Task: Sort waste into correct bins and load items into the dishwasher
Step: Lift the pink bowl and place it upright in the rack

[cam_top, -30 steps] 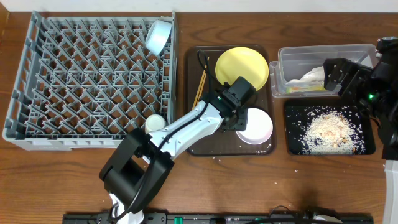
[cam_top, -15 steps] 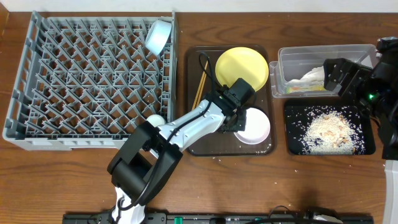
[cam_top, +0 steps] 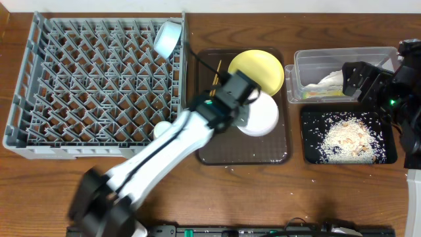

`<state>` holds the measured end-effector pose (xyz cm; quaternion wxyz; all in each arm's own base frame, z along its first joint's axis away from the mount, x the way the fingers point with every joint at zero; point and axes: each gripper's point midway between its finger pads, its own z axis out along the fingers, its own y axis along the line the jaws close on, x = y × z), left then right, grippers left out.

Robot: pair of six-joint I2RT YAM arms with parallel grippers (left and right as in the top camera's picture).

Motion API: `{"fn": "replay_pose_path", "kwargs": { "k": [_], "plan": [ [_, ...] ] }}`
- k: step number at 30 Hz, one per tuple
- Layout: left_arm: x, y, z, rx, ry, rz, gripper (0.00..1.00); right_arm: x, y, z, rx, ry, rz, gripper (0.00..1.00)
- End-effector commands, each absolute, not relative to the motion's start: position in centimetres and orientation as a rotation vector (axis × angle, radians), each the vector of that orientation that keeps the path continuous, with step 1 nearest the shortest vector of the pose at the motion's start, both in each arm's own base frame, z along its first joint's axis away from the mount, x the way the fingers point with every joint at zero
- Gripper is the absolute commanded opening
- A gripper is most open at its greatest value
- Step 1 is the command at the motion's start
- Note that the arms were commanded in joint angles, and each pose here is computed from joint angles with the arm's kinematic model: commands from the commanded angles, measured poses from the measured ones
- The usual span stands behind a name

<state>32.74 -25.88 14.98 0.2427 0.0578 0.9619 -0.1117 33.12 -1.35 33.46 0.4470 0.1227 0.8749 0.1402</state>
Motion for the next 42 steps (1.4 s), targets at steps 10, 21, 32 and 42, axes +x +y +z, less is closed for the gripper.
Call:
{"fn": "replay_pose_path", "kwargs": {
  "k": [10, 21, 32, 42],
  "plan": [
    [38.7, -6.1, 28.6, -0.155, 2.072, 0.620, 0.07, 33.1, -1.6, 33.6, 0.325, 2.160, 0.352, 0.99],
    [42.8, -3.0, 26.4, -0.109, 1.928, 1.216, 0.08, 33.1, -1.6, 33.6, 0.325, 2.161, 0.352, 0.99],
    [43.8, -2.4, 24.1, -0.153, 1.830, 1.493, 0.07, 33.1, -1.6, 33.6, 0.325, 2.161, 0.352, 0.99],
    [42.6, -1.7, 22.4, -0.160, 1.816, 1.542, 0.07, 33.1, -1.6, 33.6, 0.325, 2.161, 0.352, 0.99]
  ]
}}
